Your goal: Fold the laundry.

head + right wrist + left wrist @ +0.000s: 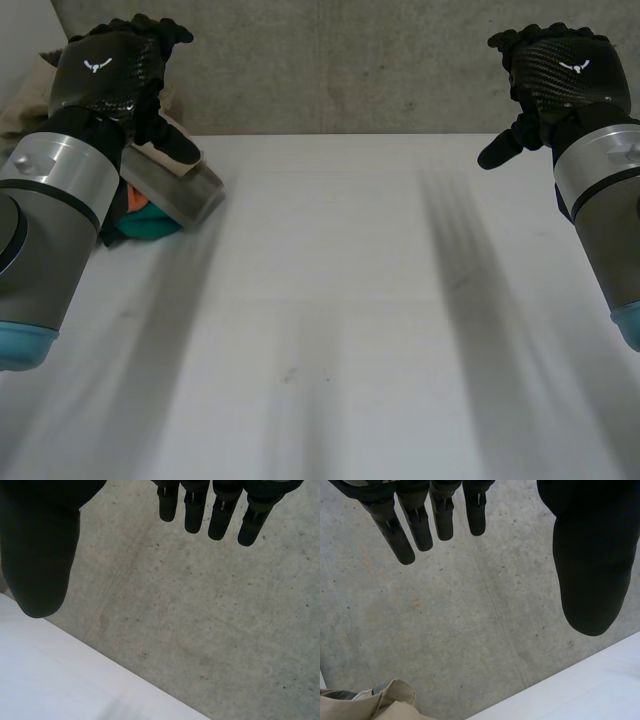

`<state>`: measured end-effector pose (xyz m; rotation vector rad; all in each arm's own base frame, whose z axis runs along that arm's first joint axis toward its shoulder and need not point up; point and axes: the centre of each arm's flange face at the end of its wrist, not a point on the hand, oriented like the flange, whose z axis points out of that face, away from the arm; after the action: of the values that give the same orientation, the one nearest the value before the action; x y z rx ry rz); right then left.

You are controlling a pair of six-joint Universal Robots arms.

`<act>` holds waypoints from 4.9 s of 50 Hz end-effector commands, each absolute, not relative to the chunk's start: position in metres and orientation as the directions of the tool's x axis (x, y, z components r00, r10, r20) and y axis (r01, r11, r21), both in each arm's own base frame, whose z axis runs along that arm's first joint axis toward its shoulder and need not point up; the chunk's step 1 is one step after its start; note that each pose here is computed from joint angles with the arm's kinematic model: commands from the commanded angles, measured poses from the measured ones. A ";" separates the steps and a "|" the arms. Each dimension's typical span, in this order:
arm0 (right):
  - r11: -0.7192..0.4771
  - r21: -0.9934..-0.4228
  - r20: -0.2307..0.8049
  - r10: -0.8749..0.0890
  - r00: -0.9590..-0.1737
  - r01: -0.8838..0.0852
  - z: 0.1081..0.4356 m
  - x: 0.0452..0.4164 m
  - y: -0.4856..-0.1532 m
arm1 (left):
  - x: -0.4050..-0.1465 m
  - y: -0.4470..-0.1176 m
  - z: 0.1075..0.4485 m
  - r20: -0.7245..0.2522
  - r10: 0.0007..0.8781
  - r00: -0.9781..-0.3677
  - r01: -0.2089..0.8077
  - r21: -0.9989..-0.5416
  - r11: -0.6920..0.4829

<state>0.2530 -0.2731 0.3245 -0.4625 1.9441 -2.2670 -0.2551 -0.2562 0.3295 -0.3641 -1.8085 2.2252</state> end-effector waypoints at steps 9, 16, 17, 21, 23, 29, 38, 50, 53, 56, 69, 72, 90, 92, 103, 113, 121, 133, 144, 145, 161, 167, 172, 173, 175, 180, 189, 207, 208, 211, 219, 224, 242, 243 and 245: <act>-0.169 -0.979 0.155 -0.283 -0.947 -0.110 0.324 0.253 -0.274 | -0.255 -0.260 0.328 -0.039 0.343 -0.939 -0.029 -0.982 -0.189; -0.168 -0.979 0.159 -0.287 -0.945 -0.114 0.323 0.253 -0.274 | -0.243 -0.294 0.335 -0.108 0.259 -0.960 0.041 -0.967 -0.253; -0.168 -0.979 0.159 -0.288 -0.944 -0.113 0.323 0.254 -0.274 | -0.230 -0.319 0.333 -0.153 0.197 -0.968 0.099 -0.960 -0.261; -0.166 -0.979 0.161 -0.290 -0.943 -0.116 0.322 0.254 -0.274 | -0.204 -0.376 0.317 -0.290 0.063 -0.955 0.265 -0.929 -0.259; -0.163 -0.979 0.163 -0.290 -0.943 -0.119 0.321 0.255 -0.275 | -0.197 -0.398 0.311 -0.346 0.015 -0.938 0.329 -0.905 -0.268; -0.159 -0.980 0.165 -0.291 -0.942 -0.123 0.319 0.255 -0.276 | -0.175 -0.474 0.282 -0.517 -0.149 -0.843 0.537 -0.789 -0.299; -0.143 -0.981 0.167 -0.295 -0.941 -0.130 0.312 0.257 -0.279 | -0.166 -0.519 0.257 -0.544 -0.148 -0.826 0.559 -0.753 -0.348; -0.138 -0.981 0.167 -0.262 -0.951 -0.135 0.312 0.247 -0.290 | -0.182 -0.520 0.259 -0.511 -0.152 -0.846 0.528 -0.763 -0.373; -0.140 -0.981 0.167 -0.251 -0.953 -0.135 0.313 0.243 -0.293 | -0.202 -0.505 0.276 -0.466 -0.100 -0.879 0.463 -0.787 -0.408; -0.144 -0.980 0.167 -0.250 -0.954 -0.134 0.314 0.242 -0.294 | -0.216 -0.481 0.309 -0.354 -0.019 -0.935 0.324 -0.830 -0.454; -0.172 -0.977 0.168 -0.235 -0.957 -0.129 0.325 0.231 -0.305 | -0.306 -0.325 0.381 -0.034 0.604 -0.796 -0.238 -0.900 -0.364; -0.170 -0.977 0.168 -0.229 -0.959 -0.130 0.327 0.229 -0.306 | -0.345 -0.281 0.357 -0.025 0.741 -0.672 -0.251 -0.933 -0.258; -0.170 -0.976 0.172 -0.224 -0.959 -0.135 0.328 0.226 -0.309 | -0.324 -0.330 0.302 -0.191 0.458 -0.868 0.042 -0.948 -0.315; -0.167 -0.977 0.172 -0.232 -0.957 -0.135 0.327 0.226 -0.309 | -0.298 -0.359 0.304 -0.260 0.363 -0.895 0.129 -0.929 -0.348; -0.146 -0.979 0.175 -0.264 -0.948 -0.140 0.319 0.232 -0.306 | -0.208 -0.469 0.251 -0.514 0.177 -0.839 0.435 -0.831 -0.347; -0.116 -0.982 0.177 -0.270 -0.947 -0.151 0.308 0.232 -0.309 | -0.193 -0.514 0.223 -0.549 0.127 -0.826 0.470 -0.796 -0.380; -0.103 -0.982 0.178 -0.263 -0.948 -0.155 0.304 0.229 -0.311 | -0.187 -0.529 0.219 -0.558 0.073 -0.827 0.487 -0.774 -0.405; -0.093 -0.983 0.178 -0.259 -0.949 -0.159 0.302 0.227 -0.311 | -0.255 -0.463 0.320 -0.495 0.052 -0.867 0.394 -0.747 -0.536; -0.125 -0.980 0.177 -0.198 -0.964 -0.154 0.323 0.207 -0.315 | -0.360 -0.310 0.371 -0.189 0.541 -0.819 -0.116 -0.870 -0.479; -0.129 -0.980 0.177 -0.192 -0.965 -0.154 0.325 0.205 -0.316 | -0.367 -0.300 0.366 -0.175 0.575 -0.799 -0.134 -0.881 -0.454; -0.095 -0.982 0.179 -0.150 -0.972 -0.166 0.323 0.185 -0.324 | -0.401 -0.271 0.284 -0.295 0.571 -0.766 0.074 -0.923 -0.378; -0.083 -0.983 0.179 -0.194 -0.964 -0.166 0.320 0.188 -0.322 | -0.308 -0.383 0.291 -0.540 0.190 -0.820 0.425 -0.796 -0.431; -0.064 -0.984 0.179 -0.217 -0.960 -0.169 0.313 0.191 -0.322 | -0.259 -0.437 0.253 -0.664 0.154 -0.732 0.585 -0.728 -0.357; -0.061 -0.984 0.178 -0.221 -0.959 -0.169 0.312 0.192 -0.321 | -0.254 -0.444 0.248 -0.684 0.155 -0.713 0.604 -0.712 -0.358; -0.059 -0.984 0.180 -0.224 -0.958 -0.171 0.311 0.193 -0.321 | -0.239 -0.463 0.240 -0.719 0.145 -0.680 0.640 -0.678 -0.360; -0.046 -0.984 0.179 -0.228 -0.957 -0.173 0.306 0.193 -0.322 | -0.213 -0.492 0.228 -0.752 0.085 -0.654 0.686 -0.636 -0.352; -0.006 -0.983 0.177 -0.237 -0.955 -0.181 0.291 0.195 -0.328 | -0.196 -0.525 0.209 -0.754 0.016 -0.656 0.698 -0.615 -0.366; 0.008 -0.975 0.214 -0.237 -0.948 -0.222 0.282 0.195 -0.332 | -0.210 -0.517 0.267 -0.677 -0.177 -0.714 0.678 -0.605 -0.418; 0.008 -0.975 0.214 -0.235 -0.948 -0.222 0.282 0.195 -0.333 | -0.225 -0.503 0.291 -0.645 -0.178 -0.743 0.644 -0.616 -0.454; 0.005 -0.976 0.212 -0.235 -0.949 -0.219 0.283 0.194 -0.333 | -0.250 -0.477 0.324 -0.588 -0.134 -0.798 0.560 -0.639 -0.527; -0.011 -0.977 0.212 -0.219 -0.952 -0.215 0.289 0.191 -0.336 | -0.330 -0.346 0.412 -0.321 0.258 -0.911 0.078 -0.749 -0.658; -0.023 -0.976 0.215 -0.207 -0.954 -0.215 0.294 0.189 -0.337 | -0.369 -0.282 0.416 -0.240 0.512 -0.825 -0.140 -0.791 -0.596; 0.020 -0.972 0.230 -0.137 -0.963 -0.235 0.289 0.160 -0.359 | -0.470 -0.172 0.209 -0.177 0.860 -0.478 0.058 -0.984 -0.170; 0.046 -0.966 0.245 -0.151 -0.958 -0.255 0.283 0.162 -0.359 | -0.469 -0.171 0.213 -0.179 0.859 -0.480 0.056 -0.983 -0.173; 0.068 -0.958 0.265 -0.161 -0.951 -0.279 0.280 0.162 -0.358 | -0.461 -0.172 0.235 -0.184 0.848 -0.497 0.036 -0.981 -0.192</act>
<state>0.1598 -0.3576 0.2945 -0.4089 2.2706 -2.2355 -0.4725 -0.1753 0.2131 -1.0639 -1.4714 1.7265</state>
